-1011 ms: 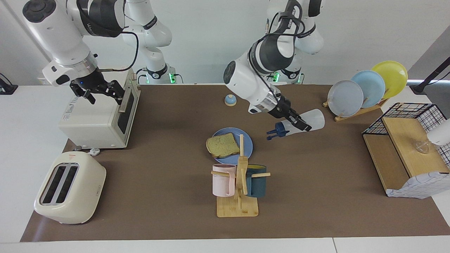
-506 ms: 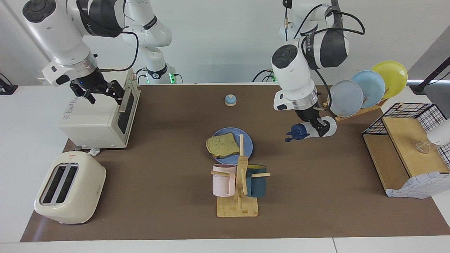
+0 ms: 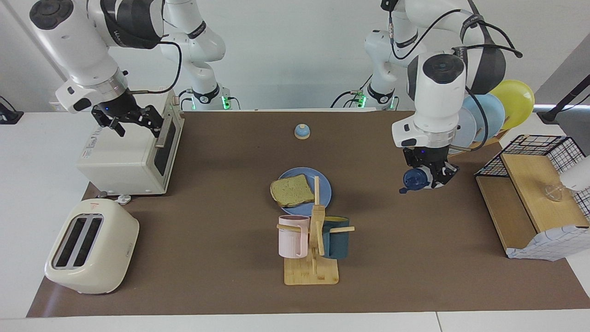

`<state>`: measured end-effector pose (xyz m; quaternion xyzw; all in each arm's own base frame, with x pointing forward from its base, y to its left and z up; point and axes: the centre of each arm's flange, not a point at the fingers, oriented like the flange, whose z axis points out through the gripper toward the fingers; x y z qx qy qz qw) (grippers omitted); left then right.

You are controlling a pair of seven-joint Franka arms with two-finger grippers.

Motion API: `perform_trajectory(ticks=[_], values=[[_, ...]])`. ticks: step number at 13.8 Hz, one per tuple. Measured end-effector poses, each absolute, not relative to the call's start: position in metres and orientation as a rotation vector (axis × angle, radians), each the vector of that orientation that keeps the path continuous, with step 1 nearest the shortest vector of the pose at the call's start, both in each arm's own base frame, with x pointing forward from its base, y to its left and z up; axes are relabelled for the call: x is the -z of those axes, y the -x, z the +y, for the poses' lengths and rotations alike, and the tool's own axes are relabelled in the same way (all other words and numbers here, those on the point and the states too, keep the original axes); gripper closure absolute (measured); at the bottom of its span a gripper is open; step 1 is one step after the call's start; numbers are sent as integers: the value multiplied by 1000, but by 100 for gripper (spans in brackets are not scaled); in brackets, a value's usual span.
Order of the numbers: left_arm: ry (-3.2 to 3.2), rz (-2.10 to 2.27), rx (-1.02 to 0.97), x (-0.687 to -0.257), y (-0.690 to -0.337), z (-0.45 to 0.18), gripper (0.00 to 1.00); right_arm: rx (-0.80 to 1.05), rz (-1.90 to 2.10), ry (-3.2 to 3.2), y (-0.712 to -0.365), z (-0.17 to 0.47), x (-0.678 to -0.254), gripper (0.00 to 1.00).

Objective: Put bread on plate and add seasoning
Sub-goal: 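Carry the bottle back toward its spot with the left gripper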

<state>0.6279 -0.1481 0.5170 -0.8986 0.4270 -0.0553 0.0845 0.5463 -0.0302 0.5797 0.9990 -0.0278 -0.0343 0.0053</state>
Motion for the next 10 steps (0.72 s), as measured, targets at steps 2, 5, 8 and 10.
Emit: perform_trajectory(ticks=[2,5,8,10], values=[[2782,1212,269,-506,-632,-134,54,107,-87,-3128,-546,-30,-580,0],[2937,1037,400,-498,-634,-117,54,107,-87,-3128,-546,-30,-580,0],[3044,807,604,-488,-633,-119,54,107,-87,-3128,-546,-30,-580,0],[3069,654,790,-471,-626,-115,54,107,-87,-3128,-546,-30,-580,0]])
